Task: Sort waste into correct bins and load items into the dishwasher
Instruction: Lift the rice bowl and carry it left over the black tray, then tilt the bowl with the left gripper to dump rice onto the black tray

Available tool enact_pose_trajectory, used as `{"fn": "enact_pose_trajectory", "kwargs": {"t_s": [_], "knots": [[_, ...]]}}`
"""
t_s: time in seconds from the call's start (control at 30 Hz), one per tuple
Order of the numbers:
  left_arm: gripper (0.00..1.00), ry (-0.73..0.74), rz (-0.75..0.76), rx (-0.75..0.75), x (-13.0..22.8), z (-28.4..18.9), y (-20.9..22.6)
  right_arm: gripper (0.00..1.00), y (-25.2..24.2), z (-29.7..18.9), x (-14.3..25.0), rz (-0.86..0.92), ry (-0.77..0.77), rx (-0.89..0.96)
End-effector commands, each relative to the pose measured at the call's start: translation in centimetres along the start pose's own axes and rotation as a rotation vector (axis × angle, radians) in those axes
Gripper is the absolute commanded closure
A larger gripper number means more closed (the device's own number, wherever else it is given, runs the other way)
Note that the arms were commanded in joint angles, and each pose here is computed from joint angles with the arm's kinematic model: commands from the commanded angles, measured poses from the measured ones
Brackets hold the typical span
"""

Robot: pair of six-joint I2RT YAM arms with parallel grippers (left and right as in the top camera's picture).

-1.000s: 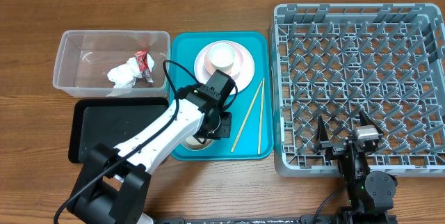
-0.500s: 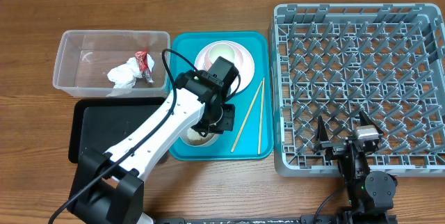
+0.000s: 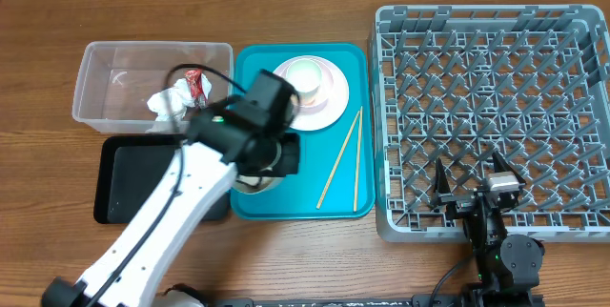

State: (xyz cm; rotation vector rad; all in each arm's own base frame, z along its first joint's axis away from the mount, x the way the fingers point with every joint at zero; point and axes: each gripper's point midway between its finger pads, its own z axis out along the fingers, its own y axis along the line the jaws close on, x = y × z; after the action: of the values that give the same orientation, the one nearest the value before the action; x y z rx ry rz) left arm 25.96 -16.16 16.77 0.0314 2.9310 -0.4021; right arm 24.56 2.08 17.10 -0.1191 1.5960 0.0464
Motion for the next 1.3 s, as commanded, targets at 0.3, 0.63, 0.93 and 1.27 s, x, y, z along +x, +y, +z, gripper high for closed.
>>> {"fn": "enact_pose_trajectory", "kwargs": {"t_s": [0.3, 0.63, 0.93, 1.27], "knots": [[0.96, -0.026, -0.118, 0.155, -2.1, -3.7, 5.4, 0.0, -0.1, 0.0, 0.1, -0.004, -0.008, 0.003], [0.96, -0.061, -0.186, 0.313, -2.4, -5.8, 9.2, 0.0, -0.1, 0.0, 0.1, -0.004, -0.008, 0.003], [0.96, -0.106, -0.27, 0.427, -1.6, -5.3, 12.4, 0.0, -0.1, 0.0, 0.1, -0.004, -0.008, 0.003], [0.96, -0.238, -0.444, 0.567, -1.6, -4.3, 16.7, 0.0, -0.1, 0.0, 0.1, -0.004, -0.008, 0.003]]}}
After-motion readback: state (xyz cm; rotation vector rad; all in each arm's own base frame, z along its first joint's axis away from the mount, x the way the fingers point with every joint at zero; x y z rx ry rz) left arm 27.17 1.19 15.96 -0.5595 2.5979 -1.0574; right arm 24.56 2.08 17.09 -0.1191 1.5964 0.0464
